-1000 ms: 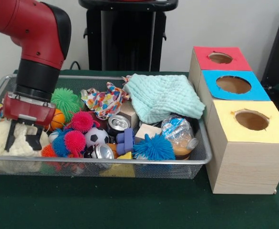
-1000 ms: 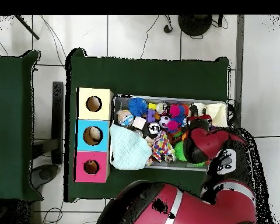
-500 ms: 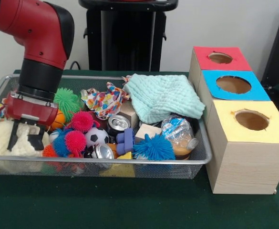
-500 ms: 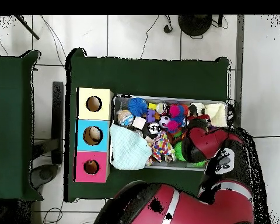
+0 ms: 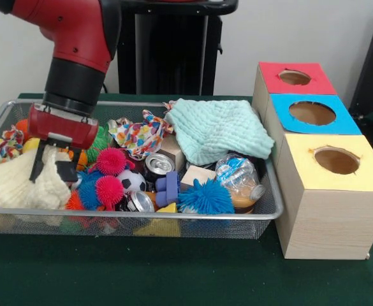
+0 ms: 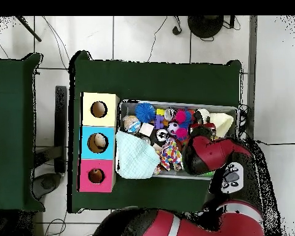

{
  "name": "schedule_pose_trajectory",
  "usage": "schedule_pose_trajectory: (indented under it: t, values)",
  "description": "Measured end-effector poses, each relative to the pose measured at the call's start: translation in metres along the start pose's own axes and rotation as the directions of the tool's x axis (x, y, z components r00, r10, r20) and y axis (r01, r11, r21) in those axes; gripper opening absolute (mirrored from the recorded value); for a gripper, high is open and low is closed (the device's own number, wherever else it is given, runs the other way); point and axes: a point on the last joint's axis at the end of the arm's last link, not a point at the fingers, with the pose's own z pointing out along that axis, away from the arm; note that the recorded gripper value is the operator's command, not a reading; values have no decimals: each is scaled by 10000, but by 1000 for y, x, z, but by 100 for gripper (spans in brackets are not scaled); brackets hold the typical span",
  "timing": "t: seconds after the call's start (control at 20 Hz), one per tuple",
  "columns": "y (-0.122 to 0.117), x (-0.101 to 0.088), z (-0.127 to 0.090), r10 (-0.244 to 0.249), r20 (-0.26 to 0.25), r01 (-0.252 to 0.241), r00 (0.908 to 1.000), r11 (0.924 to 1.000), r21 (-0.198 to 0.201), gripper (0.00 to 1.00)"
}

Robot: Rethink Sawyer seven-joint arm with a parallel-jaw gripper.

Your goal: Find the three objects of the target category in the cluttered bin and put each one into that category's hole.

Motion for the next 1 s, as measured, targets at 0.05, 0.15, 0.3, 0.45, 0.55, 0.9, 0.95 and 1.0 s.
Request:
schedule_pose_trajectory:
  t: [0.05,0.15,0.3,0.45,0.55,0.9,0.95,1.0]
  values:
    - [1,-3,-7,159,-69,-159,9999,9999,13,0]
    - [3,-8,-17,411,-175,-411,9990,9992,22,0]
    - [8,-17,-38,899,-399,-898,9952,9960,27,0]
    - [13,-24,-57,1258,-563,-1260,9905,9920,-1,0]
    - [19,-30,-70,1474,-607,-1481,9872,9889,-85,0]
    - [24,-36,-98,2029,-598,-2052,9774,9781,-341,0]
    - [24,-36,-103,2185,-614,-2211,9739,9745,-388,0]
    - [23,-36,-108,2345,-648,-2374,9700,9705,-417,0]
